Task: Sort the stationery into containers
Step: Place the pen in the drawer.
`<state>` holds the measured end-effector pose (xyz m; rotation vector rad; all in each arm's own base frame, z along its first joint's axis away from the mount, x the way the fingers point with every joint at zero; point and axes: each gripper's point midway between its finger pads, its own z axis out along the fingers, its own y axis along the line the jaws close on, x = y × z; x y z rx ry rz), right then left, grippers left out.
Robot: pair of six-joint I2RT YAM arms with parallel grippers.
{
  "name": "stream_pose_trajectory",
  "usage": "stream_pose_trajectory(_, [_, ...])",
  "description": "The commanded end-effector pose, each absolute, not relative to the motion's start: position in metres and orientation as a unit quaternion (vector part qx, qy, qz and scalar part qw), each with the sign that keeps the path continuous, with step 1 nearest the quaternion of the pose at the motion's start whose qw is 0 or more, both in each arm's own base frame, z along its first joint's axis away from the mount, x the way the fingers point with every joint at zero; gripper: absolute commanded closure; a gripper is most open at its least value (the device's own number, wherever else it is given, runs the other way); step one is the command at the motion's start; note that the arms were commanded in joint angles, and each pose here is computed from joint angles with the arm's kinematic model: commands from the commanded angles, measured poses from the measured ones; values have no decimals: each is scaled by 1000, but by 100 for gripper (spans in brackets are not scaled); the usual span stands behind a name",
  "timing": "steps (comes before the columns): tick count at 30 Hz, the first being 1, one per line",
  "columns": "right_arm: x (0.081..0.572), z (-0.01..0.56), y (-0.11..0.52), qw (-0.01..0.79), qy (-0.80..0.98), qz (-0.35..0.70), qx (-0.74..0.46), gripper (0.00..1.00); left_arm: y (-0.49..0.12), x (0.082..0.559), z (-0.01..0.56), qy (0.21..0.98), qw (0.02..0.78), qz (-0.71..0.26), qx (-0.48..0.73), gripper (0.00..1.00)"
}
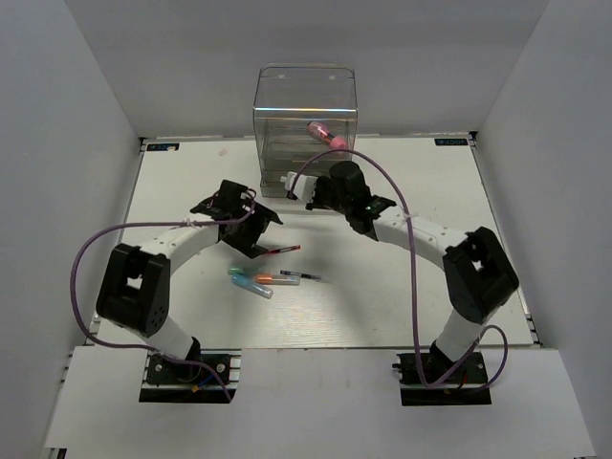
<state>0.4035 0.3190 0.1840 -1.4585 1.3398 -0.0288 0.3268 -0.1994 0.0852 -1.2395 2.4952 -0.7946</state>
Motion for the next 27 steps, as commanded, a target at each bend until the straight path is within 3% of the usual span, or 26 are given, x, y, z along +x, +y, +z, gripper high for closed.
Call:
stream_pose_trajectory(1, [439,212,329,584,519,-67,-620,100,-204,324,85,856,89,-258,-439,7])
stream_pose_trajectory(9, [472,199,327,560,523,-85,-637,98,-205,325,67,858,58,-227,-457,10])
stream_pose_trajectory(13, [473,197,326,557,528,-80,-636,59,-208,325,56,860,44,-214,-461,10])
stream_pose_trajectory(15, [471,201,323,560,537,-73,-626,54,-210,328,52,861,36,-204,-464,10])
stream_pose_trajectory(21, [452,223,319,583,556,-29,-592,51,-205,325,42,866,23,-157,-474,11])
stream_pose_trajectory(23, [441,227,317,588,564,-7,-580,51,-207,326,37,867,20,-148,-476,14])
stream_pose_trajectory(25, [428,239,313,599,570,18,-562,51,-206,327,32,867,18,-137,-478,26])
stream_pose_trajectory(27, [414,244,309,605,569,34,-556,51,-204,325,22,869,7,-116,-481,28])
